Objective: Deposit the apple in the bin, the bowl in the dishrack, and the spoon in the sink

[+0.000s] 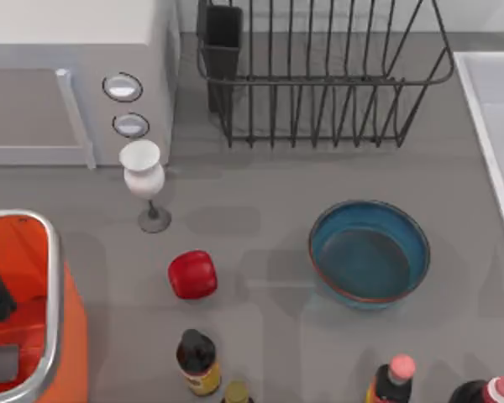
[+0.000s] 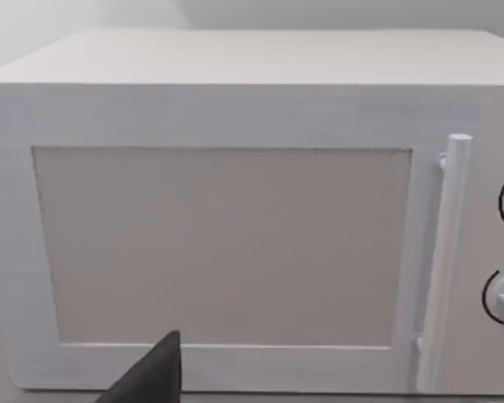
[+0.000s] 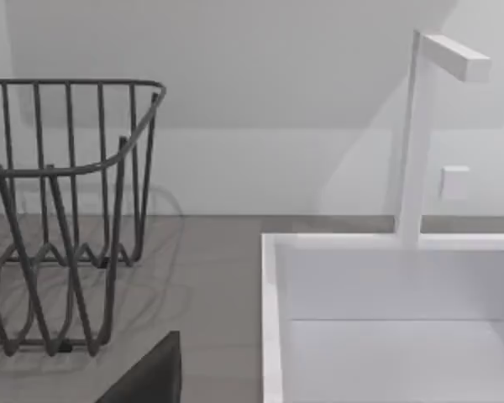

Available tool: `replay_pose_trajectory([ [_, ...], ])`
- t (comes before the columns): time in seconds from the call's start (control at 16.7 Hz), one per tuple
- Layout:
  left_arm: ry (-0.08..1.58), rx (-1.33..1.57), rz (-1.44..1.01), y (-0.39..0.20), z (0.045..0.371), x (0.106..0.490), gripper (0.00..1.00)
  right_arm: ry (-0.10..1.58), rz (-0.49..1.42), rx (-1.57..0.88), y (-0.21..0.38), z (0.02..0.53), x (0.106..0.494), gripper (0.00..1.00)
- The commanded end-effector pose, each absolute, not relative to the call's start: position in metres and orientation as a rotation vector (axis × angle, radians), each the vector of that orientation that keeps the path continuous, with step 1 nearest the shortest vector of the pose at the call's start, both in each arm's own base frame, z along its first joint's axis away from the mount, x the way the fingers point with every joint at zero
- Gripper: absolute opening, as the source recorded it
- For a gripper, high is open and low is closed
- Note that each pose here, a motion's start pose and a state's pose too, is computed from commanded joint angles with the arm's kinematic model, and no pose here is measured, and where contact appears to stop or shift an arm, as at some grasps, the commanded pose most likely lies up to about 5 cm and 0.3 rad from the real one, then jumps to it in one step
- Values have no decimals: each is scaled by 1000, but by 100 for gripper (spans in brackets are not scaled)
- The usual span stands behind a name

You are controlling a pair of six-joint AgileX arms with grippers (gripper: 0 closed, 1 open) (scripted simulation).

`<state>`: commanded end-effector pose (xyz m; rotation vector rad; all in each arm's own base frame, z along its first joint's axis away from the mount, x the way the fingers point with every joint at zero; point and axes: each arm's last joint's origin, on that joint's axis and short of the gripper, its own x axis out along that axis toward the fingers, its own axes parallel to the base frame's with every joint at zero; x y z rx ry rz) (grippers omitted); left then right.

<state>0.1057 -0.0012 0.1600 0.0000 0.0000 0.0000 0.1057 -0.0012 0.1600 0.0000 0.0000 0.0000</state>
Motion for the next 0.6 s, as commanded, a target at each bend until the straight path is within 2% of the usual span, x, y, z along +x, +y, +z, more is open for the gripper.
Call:
replay_pose_trajectory([
  [0.3,57,25,-30,-4,168,107,100,0,0,0,-1,160,106,100],
  [0.6,334,155,-166,-17,199,121,100,0,0,0,-1,160,106,100],
])
